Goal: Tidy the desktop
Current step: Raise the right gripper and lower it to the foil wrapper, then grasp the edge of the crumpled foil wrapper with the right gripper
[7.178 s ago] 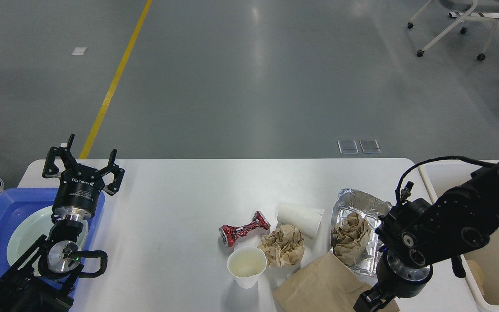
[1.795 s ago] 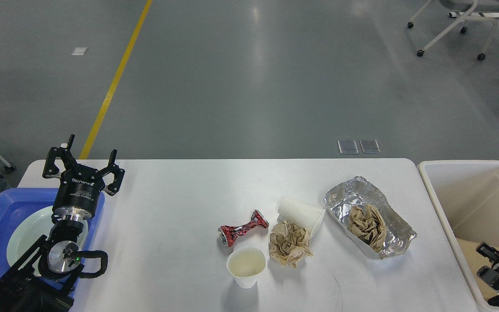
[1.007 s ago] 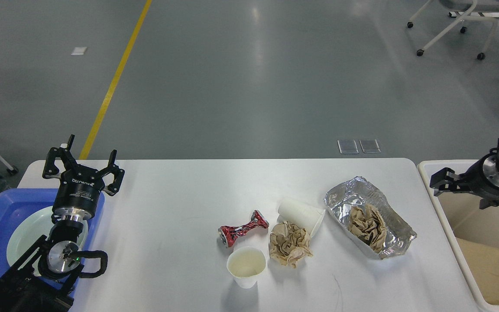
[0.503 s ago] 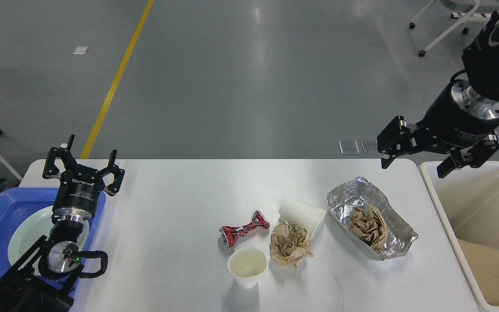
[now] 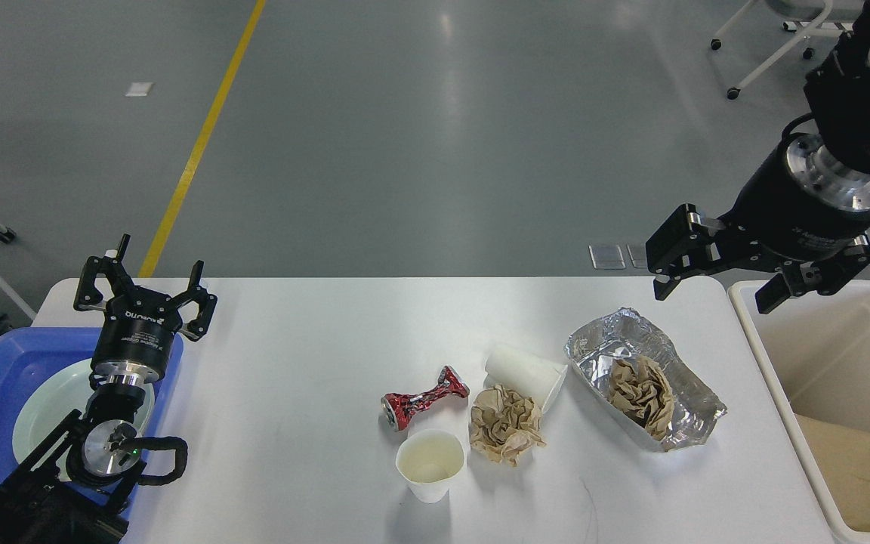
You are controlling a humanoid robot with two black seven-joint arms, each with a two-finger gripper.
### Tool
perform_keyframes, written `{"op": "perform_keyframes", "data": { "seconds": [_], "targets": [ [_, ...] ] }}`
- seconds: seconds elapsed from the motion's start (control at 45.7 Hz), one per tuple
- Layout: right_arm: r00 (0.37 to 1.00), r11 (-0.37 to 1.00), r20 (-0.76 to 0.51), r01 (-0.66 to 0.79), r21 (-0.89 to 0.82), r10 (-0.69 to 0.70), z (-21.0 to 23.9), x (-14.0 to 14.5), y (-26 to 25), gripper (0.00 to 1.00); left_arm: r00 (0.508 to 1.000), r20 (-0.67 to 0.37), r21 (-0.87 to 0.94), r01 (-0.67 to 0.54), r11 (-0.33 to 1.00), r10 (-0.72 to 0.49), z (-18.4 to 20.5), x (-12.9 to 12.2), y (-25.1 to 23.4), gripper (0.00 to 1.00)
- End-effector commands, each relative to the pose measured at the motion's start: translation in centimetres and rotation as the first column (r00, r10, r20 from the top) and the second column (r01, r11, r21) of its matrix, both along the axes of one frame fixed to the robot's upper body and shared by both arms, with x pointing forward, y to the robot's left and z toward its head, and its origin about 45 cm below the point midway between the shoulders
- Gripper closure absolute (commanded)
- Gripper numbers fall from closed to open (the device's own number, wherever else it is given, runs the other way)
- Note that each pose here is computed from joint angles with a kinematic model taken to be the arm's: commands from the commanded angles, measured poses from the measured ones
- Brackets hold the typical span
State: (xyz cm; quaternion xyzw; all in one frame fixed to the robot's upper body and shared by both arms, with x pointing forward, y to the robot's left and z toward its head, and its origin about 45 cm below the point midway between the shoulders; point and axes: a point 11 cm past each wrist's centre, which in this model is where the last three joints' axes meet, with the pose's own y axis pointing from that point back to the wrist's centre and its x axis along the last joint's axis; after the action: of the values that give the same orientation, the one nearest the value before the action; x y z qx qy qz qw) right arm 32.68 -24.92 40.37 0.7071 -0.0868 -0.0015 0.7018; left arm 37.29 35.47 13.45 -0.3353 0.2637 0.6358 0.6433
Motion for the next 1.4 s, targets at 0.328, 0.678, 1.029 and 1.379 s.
{"op": "perform_keyframes", "data": {
  "seconds": [0.328,0.678,1.029,1.379],
  "targets": [
    [0.998,0.998,-0.012,0.061,-0.026,-0.061,-4.9,0.6,-1.7,0.0,1.0,0.0,-0.001,0.001,1.0,-0.001,0.0,0.0,-0.1,0.04],
    [0.97,0.97,-0.032,0.239,-0.046,-0.241,-14.1,-0.5,-6.2,0.01,1.0,0.001,0.0,-0.001,1.0,0.001,0.0,0.0,0.0,0.04],
    [0.847,0.847,-0.018,0.531,-0.029,-0.532,-23.7,-2.4,-11.9,0.06,1.0,0.001,0.0,-0.001,1.0,0.001,0.0,0.0,0.0,0.04],
    [0.681,0.677,-0.049,0.731,0.084,-0.73,-30.7,-2.2,-12.7,0.18,1.0,0.001,0.0,-0.001,1.0,0.001,0.0,0.0,0.0,0.04]
  ]
}}
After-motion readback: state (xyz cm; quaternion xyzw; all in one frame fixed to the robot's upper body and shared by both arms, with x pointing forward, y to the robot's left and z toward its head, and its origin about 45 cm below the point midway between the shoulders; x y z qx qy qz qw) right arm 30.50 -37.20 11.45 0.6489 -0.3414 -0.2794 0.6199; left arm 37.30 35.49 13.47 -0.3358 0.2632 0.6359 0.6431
